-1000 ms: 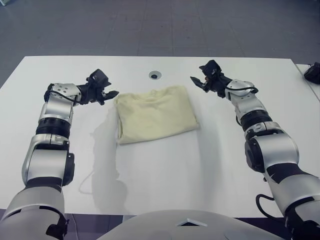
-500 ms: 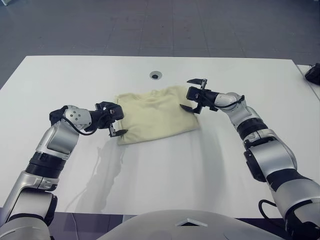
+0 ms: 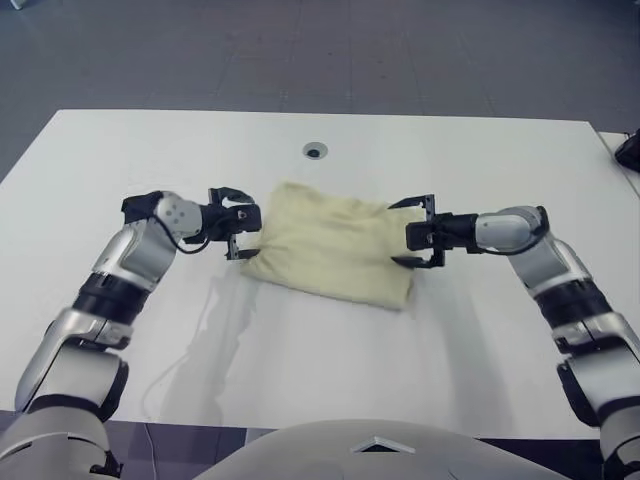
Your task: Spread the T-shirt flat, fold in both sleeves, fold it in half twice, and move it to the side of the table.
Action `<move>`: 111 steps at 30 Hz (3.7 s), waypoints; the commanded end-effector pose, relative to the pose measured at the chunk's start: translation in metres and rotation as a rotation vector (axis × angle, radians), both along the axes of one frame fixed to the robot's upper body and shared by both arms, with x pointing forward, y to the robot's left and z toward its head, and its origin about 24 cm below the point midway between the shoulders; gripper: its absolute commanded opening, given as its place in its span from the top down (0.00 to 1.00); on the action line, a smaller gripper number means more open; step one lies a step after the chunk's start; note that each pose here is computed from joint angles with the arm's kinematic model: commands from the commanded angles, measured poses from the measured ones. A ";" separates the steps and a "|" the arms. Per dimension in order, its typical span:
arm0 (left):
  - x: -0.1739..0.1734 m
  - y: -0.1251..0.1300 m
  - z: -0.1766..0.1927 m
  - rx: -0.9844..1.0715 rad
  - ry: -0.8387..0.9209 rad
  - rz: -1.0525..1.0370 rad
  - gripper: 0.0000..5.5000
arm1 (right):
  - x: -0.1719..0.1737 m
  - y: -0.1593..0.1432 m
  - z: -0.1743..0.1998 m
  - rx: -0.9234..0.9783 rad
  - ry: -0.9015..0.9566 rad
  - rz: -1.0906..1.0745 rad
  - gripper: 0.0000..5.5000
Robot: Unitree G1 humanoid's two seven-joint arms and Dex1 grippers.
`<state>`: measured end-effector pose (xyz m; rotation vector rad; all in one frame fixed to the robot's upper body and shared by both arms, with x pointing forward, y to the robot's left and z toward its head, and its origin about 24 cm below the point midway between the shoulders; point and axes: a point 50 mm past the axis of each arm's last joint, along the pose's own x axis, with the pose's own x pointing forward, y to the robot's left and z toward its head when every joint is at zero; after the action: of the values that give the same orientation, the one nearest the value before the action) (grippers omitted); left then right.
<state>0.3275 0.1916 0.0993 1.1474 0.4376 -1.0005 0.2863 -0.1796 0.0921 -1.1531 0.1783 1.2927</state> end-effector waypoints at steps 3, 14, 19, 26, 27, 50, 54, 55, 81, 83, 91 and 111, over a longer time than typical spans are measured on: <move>0.038 -0.029 0.020 -0.036 -0.187 -0.050 0.02 | -0.048 0.048 0.026 0.168 0.196 0.110 0.02; -0.015 0.010 0.031 -0.161 -0.117 -0.039 0.02 | -0.009 -0.023 0.034 0.063 -0.087 -0.265 0.02; -0.039 -0.001 0.010 -0.198 -0.042 -0.007 0.02 | -0.017 -0.036 0.022 -0.041 -0.098 -0.246 0.02; -0.038 -0.010 -0.025 -0.080 0.012 -0.022 0.02 | -0.035 -0.023 0.006 -0.098 -0.018 -0.118 0.02; -0.033 -0.009 -0.028 -0.059 0.010 -0.023 0.02 | -0.037 -0.020 0.004 -0.098 -0.007 -0.102 0.02; -0.044 0.017 0.059 -0.324 -0.092 -0.140 0.02 | -0.077 0.012 0.052 0.247 0.020 -0.184 0.02; -0.123 0.012 0.051 -0.395 0.217 -0.191 0.02 | -0.124 0.004 0.042 0.183 0.229 -0.171 0.02; -0.139 0.011 0.047 -0.389 0.287 -0.206 0.02 | -0.135 0.002 0.038 0.151 0.289 -0.155 0.02; -0.156 -0.040 -0.024 -0.077 -0.064 -0.268 0.20 | -0.140 -0.002 0.028 -0.008 0.271 -0.164 0.02; -0.155 -0.042 -0.027 -0.064 -0.071 -0.279 0.26 | -0.140 -0.002 0.027 -0.009 0.264 -0.164 0.02; -0.160 -0.039 -0.033 -0.022 -0.043 -0.304 0.50 | -0.133 0.004 0.026 -0.007 0.216 -0.145 0.02; -0.157 -0.047 -0.034 -0.067 0.008 -0.329 1.00 | -0.124 0.000 -0.009 -0.135 0.018 -0.055 0.02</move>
<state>0.1722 0.1447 0.0680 1.1904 0.2034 -1.2714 0.1562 -0.1772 0.0943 -1.1978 0.3058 1.2781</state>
